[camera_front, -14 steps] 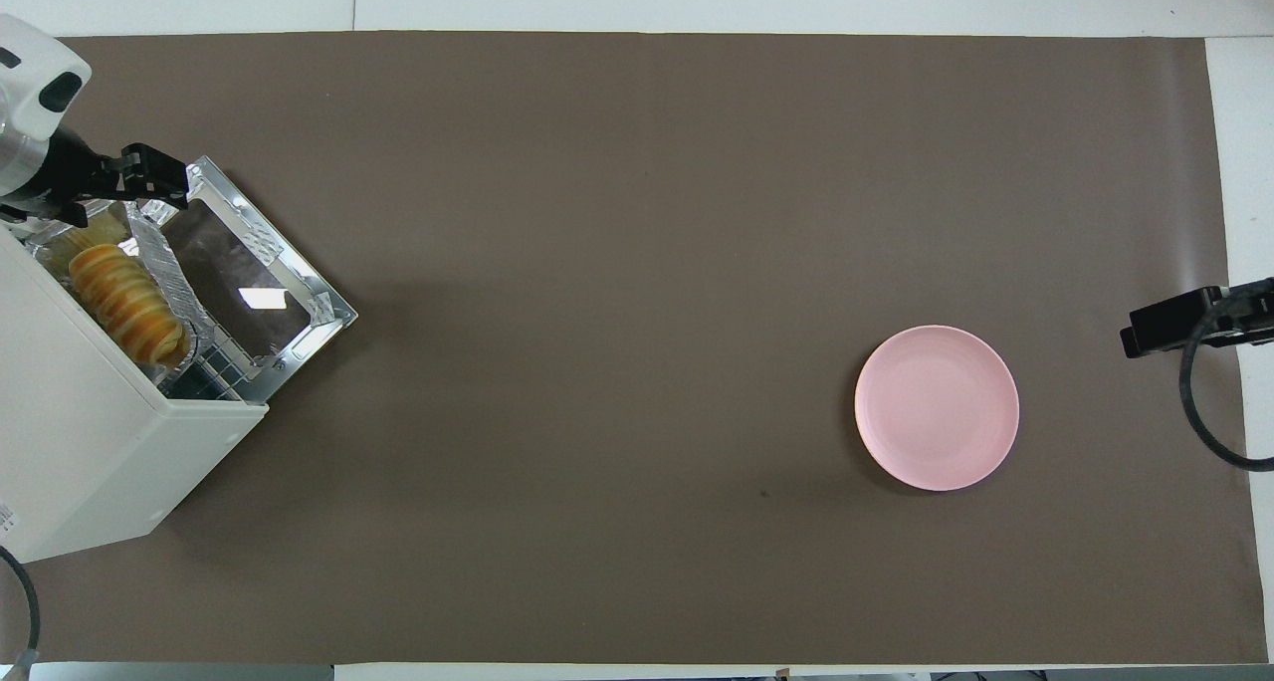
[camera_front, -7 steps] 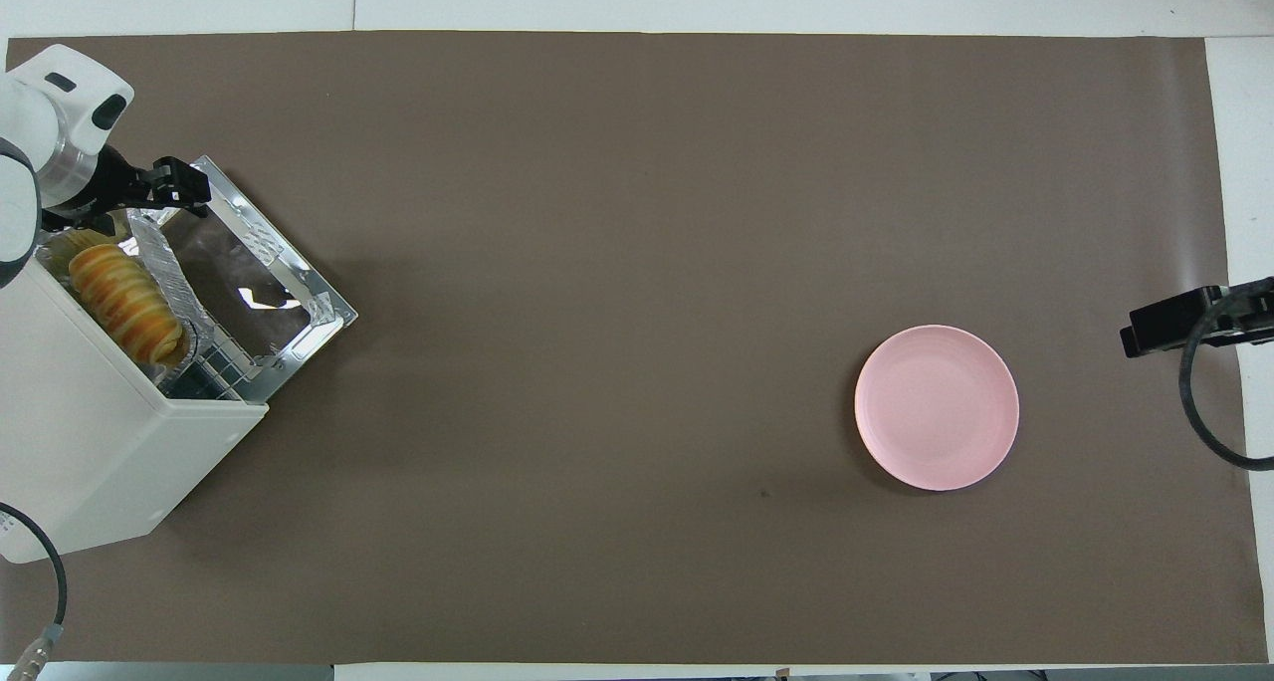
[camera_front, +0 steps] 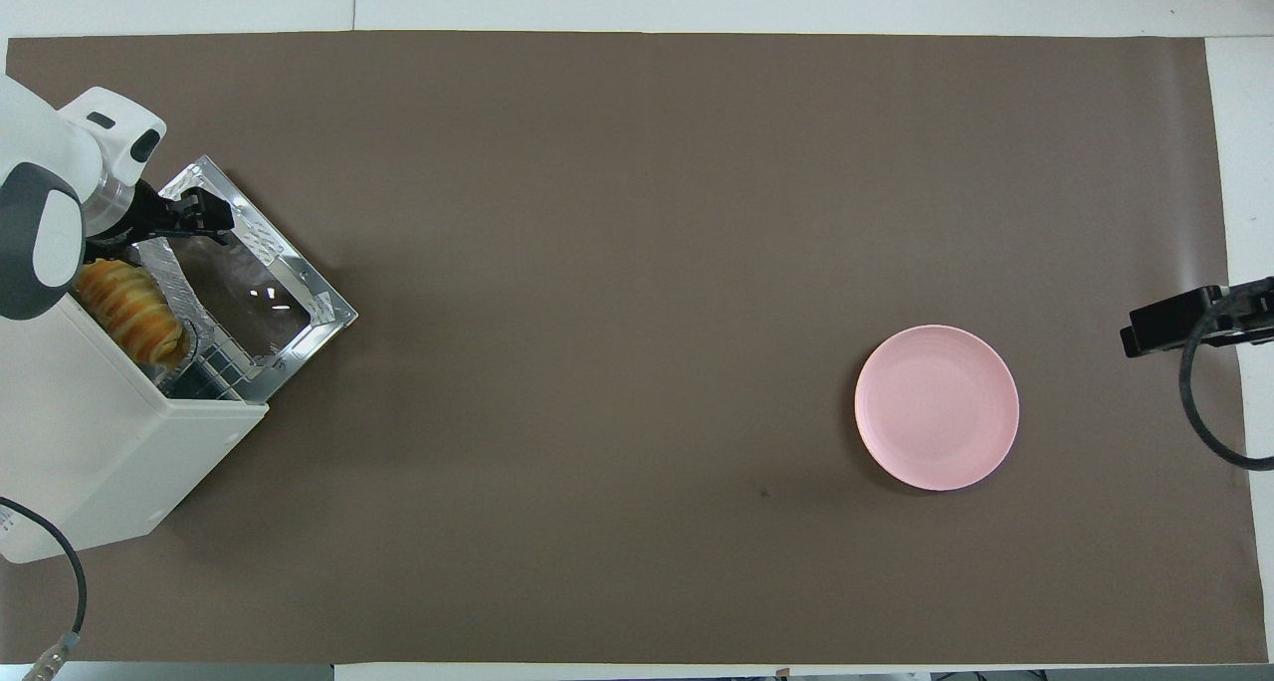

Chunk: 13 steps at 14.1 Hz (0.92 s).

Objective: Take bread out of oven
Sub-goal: 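Grasp the foil tray edge with the left gripper inside the oven, then pull the foil tray out of the oven onto the table with the left gripper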

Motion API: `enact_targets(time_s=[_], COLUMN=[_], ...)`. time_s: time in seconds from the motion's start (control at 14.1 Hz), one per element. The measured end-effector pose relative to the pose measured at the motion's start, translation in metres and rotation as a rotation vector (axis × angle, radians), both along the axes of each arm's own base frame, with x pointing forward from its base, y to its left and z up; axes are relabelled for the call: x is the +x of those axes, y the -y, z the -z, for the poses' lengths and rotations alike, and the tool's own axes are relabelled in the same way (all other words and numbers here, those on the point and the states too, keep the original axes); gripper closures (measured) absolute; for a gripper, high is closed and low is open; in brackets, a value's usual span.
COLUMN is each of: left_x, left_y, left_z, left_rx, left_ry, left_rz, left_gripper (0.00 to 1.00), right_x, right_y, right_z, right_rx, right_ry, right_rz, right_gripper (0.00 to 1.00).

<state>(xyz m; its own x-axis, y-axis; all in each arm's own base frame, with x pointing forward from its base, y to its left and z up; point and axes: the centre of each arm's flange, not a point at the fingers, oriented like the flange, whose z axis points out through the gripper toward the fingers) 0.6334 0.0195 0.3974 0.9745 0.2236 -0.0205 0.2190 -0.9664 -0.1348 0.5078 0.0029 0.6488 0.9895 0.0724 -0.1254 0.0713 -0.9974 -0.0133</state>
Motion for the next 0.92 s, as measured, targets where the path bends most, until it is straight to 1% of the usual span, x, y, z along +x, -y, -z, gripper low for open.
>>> enact_targets(time_s=[0.07, 0.14, 0.21, 0.28, 0.35, 0.5, 0.64, 0.71, 0.78, 0.92], left_x=[-0.001, -0.002, -0.004, -0.005, -0.007, -0.008, -0.007, -0.003, 0.003, 0.015], left_y=[0.0, 0.0, 0.0, 0.0, -0.001, -0.007, -0.009, -0.003, 0.01, 0.059], left_z=[0.002, 0.005, 0.008, 0.012, 0.015, 0.017, 0.013, 0.005, -0.005, -0.029], left_rx=[0.0, 0.001, 0.001, 0.001, 0.001, 0.002, 0.002, 0.001, -0.002, -0.015], left_ry=[-0.005, -0.009, -0.012, -0.016, -0.019, -0.024, -0.015, 0.001, 0.022, 0.064], left_rz=[-0.005, -0.01, -0.013, -0.014, -0.015, -0.024, -0.027, -0.018, 0.003, 0.072], left_gripper=[0.0, 0.04, 0.04, 0.14, 0.29, 0.54, 0.77, 0.91, 0.98, 0.98], right_x=[0.0, 0.0, 0.0, 0.0, 0.0, 0.0, 0.0, 0.0, 0.0, 0.0], right_y=[0.0, 0.0, 0.0, 0.0, 0.0, 0.0, 0.0, 0.0, 0.0, 0.0], right_z=[0.0, 0.0, 0.0, 0.0, 0.0, 0.0, 0.0, 0.0, 0.0, 0.0], right_rx=[0.0, 0.0, 0.0, 0.0, 0.0, 0.0, 0.0, 0.0, 0.0, 0.0], right_ry=[0.0, 0.0, 0.0, 0.0, 0.0, 0.0, 0.0, 0.0, 0.0, 0.0], right_rz=[0.0, 0.0, 0.0, 0.0, 0.0, 0.0, 0.0, 0.0, 0.0, 0.0], right_gripper=[0.0, 0.0, 0.0, 0.0, 0.0, 0.0, 0.0, 0.0, 0.0, 0.0])
